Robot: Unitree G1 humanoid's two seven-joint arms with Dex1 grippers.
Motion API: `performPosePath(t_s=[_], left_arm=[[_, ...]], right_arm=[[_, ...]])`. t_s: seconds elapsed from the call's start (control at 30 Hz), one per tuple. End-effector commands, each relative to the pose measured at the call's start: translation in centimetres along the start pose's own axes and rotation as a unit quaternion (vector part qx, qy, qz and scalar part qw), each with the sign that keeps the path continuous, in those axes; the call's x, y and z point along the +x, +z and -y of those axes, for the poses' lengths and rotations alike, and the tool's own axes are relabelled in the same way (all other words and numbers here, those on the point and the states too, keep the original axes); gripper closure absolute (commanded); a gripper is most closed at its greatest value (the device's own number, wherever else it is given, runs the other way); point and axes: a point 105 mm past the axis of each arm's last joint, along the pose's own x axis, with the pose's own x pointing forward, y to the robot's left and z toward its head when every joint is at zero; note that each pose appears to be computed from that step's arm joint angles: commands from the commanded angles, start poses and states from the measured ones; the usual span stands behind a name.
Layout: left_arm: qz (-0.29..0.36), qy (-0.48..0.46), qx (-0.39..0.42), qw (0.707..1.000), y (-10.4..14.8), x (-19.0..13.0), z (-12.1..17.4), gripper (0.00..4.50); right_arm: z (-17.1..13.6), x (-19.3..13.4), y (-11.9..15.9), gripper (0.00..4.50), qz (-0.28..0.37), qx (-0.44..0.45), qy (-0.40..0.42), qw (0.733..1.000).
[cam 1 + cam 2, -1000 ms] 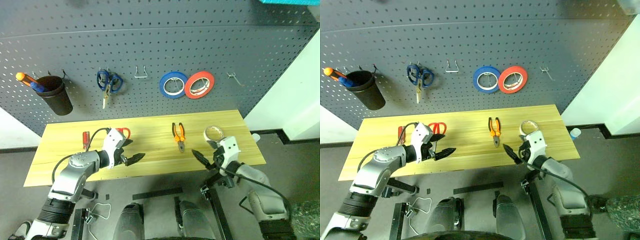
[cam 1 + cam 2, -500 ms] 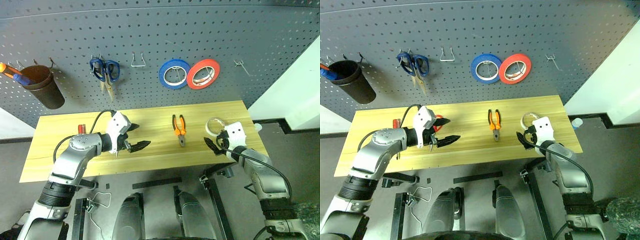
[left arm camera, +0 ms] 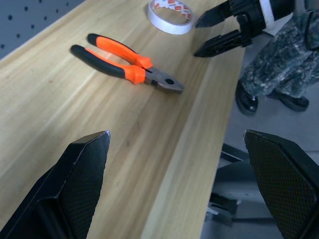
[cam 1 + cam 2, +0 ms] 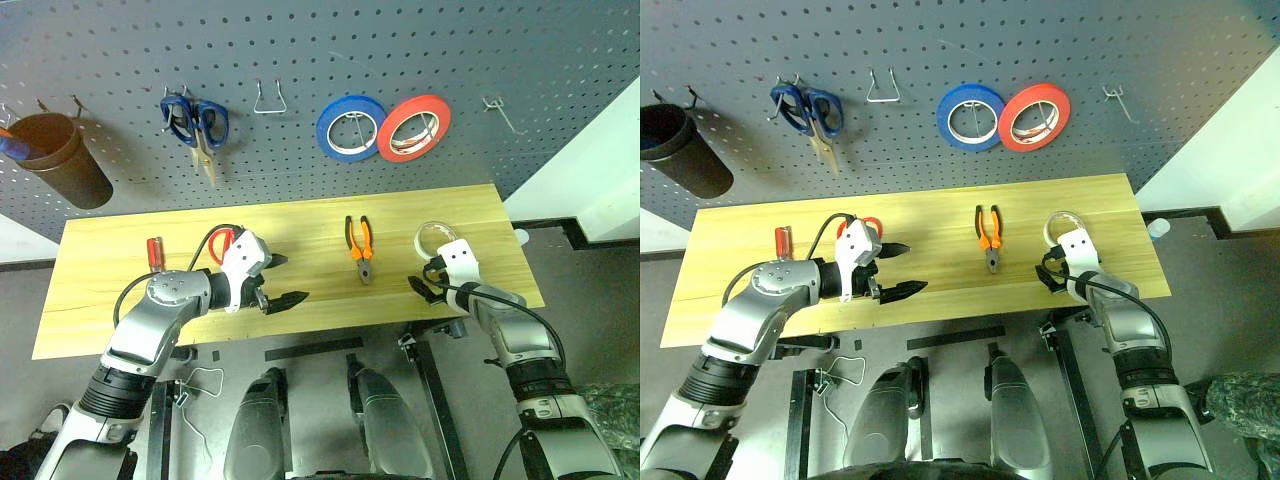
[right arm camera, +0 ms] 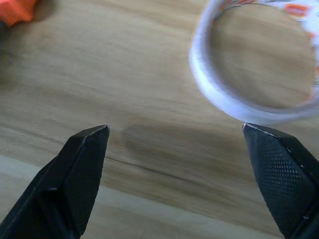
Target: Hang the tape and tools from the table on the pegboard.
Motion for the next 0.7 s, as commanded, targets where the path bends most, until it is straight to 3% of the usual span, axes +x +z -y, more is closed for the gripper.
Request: performPosePath(t_s=[0.03,0.4,0.7], left_arm=[[0.015,0.001,0.002,1.0,0.6,-0.5,0.6,0.03],[0.026,0.012,-0.011,1.0,0.7,-1.0,0.4,0.03],[0.031,0.008,-0.011,0.999,1.0,-0.8,0.7,0.03]], right_arm=[[0.8,-0.5,0.7,0.03,0.017,-0.005,-0.011,1.0],[1.8,-3.2,3.7,0.03,0.084,0.003,-0.005,0.996],[3.1,-1.3,5.5,0.03,0.09,-0.007,-0.024,0.996]])
